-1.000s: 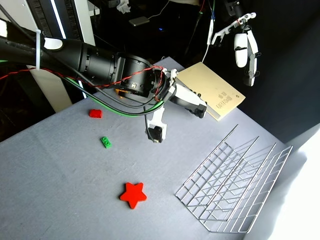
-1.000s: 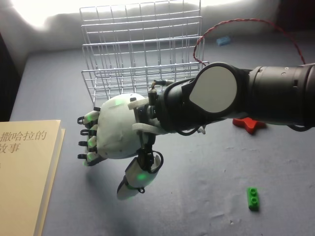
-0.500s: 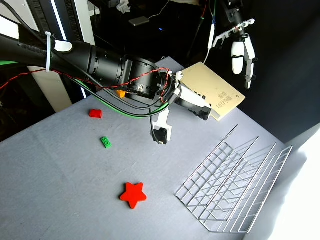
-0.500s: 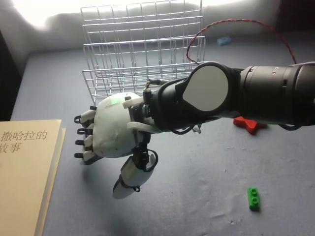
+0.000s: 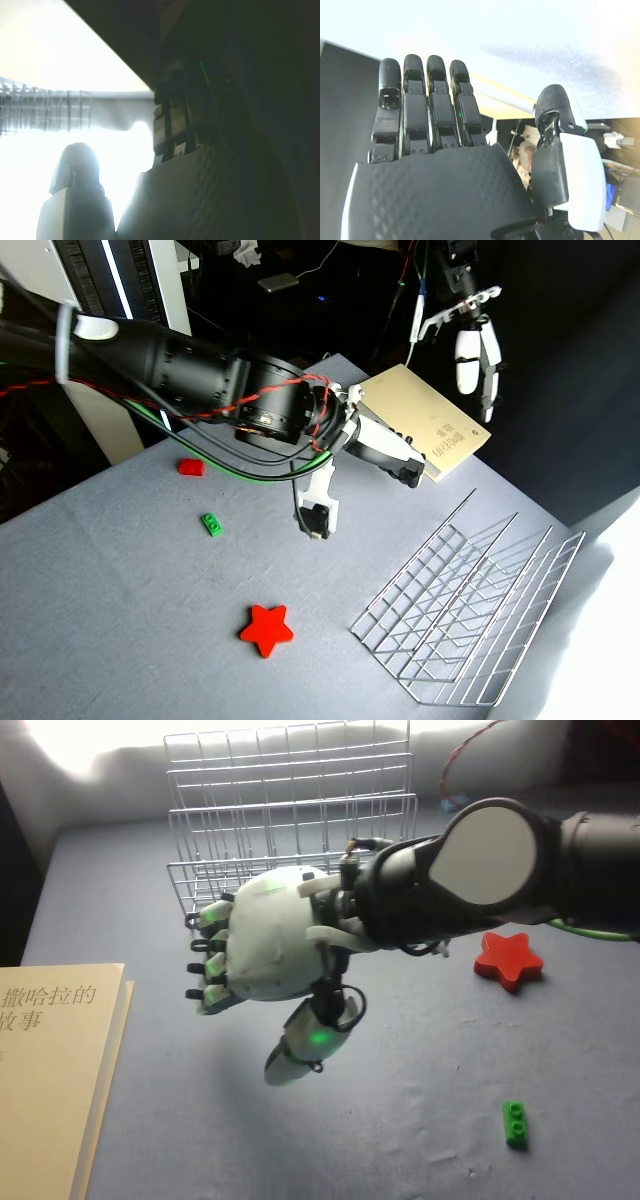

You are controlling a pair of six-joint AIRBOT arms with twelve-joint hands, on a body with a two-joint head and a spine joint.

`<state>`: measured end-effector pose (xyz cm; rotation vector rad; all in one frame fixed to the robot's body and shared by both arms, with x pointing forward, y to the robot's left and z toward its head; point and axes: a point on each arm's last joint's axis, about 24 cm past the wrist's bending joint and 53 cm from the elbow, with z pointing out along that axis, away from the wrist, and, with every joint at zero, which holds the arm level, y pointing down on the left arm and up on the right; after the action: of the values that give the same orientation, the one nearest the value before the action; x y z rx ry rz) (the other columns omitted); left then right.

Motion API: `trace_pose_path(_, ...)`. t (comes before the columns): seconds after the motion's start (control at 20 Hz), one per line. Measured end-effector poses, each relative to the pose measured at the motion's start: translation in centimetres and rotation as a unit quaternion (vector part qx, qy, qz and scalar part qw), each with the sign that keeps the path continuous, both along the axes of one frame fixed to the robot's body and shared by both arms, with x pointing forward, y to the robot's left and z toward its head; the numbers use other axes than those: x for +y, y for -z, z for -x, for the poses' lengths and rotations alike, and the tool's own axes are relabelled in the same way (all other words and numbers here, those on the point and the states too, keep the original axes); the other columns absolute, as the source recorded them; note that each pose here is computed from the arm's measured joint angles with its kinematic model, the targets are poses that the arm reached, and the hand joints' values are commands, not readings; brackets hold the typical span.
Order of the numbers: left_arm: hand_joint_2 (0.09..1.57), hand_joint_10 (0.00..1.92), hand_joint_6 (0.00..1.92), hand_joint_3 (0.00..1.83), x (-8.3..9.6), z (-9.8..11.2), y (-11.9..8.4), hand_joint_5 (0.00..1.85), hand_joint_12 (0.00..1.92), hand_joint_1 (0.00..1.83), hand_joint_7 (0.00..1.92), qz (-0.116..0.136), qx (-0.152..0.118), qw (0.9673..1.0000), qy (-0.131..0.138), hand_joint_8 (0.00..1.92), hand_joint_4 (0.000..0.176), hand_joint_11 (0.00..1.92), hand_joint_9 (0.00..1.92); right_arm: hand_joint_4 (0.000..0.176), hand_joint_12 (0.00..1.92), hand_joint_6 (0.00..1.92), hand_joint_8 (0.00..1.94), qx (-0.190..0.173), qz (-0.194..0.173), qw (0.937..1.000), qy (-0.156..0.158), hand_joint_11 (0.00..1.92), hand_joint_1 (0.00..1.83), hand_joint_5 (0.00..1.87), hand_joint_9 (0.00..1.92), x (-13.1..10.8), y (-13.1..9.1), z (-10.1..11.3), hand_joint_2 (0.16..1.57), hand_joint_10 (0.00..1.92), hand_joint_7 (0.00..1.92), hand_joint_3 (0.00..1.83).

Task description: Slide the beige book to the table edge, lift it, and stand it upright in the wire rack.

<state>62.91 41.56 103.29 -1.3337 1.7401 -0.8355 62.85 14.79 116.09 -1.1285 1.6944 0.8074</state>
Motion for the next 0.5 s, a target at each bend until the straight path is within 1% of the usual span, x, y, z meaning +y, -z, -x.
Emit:
trace_pose_path(0.15,1.14,0.0,0.0,0.0,0.0,-0.1,0.1,0.32,0.89,0.16,0.34,0.001,-0.003,1.0,0.0,0.0,0.0,0.0,0.34,0.0,0.88,0.0,0.0,0.001,0.0,1.0,-0.008,0.0,0.09,0.32,0.33,-0.6,-0.5,0.8,1.13,0.0,0.34,0.0)
trace_pose_path(0.2,1.14,0.0,0.0,0.0,0.1,-0.1,0.4,0.32,0.89,0.16,0.34,0.002,-0.002,1.0,-0.001,0.0,0.0,0.0,0.34,0.0,0.88,0.0,0.0,-0.001,0.002,0.9999,-0.014,0.0,0.09,0.32,0.33,-0.9,-0.7,1.2,1.13,0.0,0.34,0.0)
trace_pose_path(0.3,1.14,0.0,0.0,0.0,0.2,0.4,1.2,0.32,0.89,0.16,0.34,0.0,0.007,1.0,-0.002,0.0,0.0,0.0,0.34,0.0,0.88,0.0,0.0,-0.002,0.006,0.9997,-0.022,0.0,0.09,0.32,0.33,-1.6,-1.1,1.6,1.13,0.0,0.34,0.0)
trace_pose_path(0.4,1.14,0.0,0.0,0.0,0.0,0.6,1.7,0.32,0.89,0.16,0.34,0.002,0.014,0.9999,-0.003,0.0,0.0,0.0,0.34,0.0,0.88,0.0,0.0,-0.004,0.012,0.9996,-0.026,0.0,0.09,0.32,0.33,-2.5,-1.1,2.2,1.13,0.0,0.34,0.0)
trace_pose_path(0.5,1.14,0.0,0.0,0.0,-0.2,0.7,2.0,0.32,0.89,0.16,0.34,0.004,0.014,0.9999,-0.001,0.0,0.0,0.0,0.34,0.0,0.88,0.0,0.0,-0.009,0.015,0.9995,-0.026,0.0,0.09,0.32,0.33,-4.4,-1.4,2.8,1.13,0.0,0.34,0.0)
